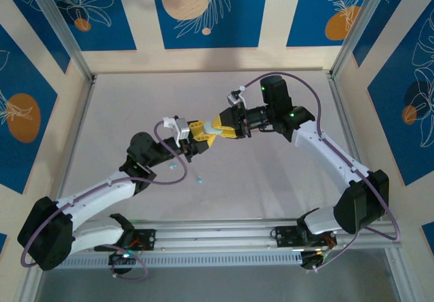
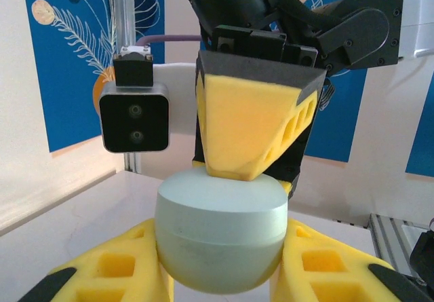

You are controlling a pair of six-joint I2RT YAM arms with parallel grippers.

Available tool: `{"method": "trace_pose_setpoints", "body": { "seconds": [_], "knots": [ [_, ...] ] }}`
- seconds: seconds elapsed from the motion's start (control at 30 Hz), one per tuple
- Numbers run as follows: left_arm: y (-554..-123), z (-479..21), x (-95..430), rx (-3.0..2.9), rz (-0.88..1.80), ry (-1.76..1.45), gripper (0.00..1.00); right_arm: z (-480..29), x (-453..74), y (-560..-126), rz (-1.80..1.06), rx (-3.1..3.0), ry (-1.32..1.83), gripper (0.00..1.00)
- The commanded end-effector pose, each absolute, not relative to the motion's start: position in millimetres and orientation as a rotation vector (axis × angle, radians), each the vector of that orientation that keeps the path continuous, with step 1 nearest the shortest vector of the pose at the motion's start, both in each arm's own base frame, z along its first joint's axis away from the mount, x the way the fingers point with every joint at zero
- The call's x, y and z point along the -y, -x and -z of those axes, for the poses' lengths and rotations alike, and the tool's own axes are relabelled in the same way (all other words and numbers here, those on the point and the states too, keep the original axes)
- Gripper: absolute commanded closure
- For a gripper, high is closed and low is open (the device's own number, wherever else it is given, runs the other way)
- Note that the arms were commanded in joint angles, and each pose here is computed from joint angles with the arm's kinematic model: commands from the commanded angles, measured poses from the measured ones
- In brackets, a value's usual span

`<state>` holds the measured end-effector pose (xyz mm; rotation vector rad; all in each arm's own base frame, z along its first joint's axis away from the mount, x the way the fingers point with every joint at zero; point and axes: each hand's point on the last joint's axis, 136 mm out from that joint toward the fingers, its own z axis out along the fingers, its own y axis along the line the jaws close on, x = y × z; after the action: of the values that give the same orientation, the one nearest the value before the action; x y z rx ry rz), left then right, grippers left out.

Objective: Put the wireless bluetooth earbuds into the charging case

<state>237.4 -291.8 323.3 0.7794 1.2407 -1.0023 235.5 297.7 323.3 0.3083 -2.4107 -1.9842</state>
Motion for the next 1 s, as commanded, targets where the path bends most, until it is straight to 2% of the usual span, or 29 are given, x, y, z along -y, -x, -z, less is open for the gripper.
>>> {"method": "trace_pose_setpoints", "body": {
  "seconds": [0.0,0.13,0.3,0.4,0.47,0.57,0.8,0.97],
  "knots": [
    [-233.9,-348.1,292.2,-1.169,1.000,-0.765,0.71,-328.4,-295.3,-224.2,1.993,2.353,-0.335,0.66],
    [-235.6,-342.1,292.9,-1.195,0.986,-0.776,0.67,-325.5,-289.9,-231.1,1.999,2.409,-0.304,0.77],
    [-245.6,-327.0,290.3,-1.284,0.935,-0.756,0.56,-320.7,-283.9,-241.4,2.015,2.483,-0.252,0.80],
    [-248.0,-324.1,288.6,-1.306,0.915,-0.752,0.44,-315.3,-278.3,-252.3,2.033,2.538,-0.179,0.80],
    [-248.6,-320.7,287.9,-1.324,0.905,-0.754,0.44,-310.0,-273.9,-260.4,2.048,2.572,-0.117,0.81],
    [-249.5,-319.4,284.1,-1.336,0.885,-0.741,0.35,-298.4,-265.0,-272.9,2.042,2.624,-0.036,0.82],
    [-255.3,-316.4,268.4,-1.412,0.821,-0.666,0.33,-200.4,-213.9,-328.8,1.693,2.906,0.462,0.82],
    [-269.0,-300.8,250.5,-1.651,0.738,-0.564,0.31,-144.1,-197.1,-363.1,1.522,2.979,0.615,0.83]
  ]
}}
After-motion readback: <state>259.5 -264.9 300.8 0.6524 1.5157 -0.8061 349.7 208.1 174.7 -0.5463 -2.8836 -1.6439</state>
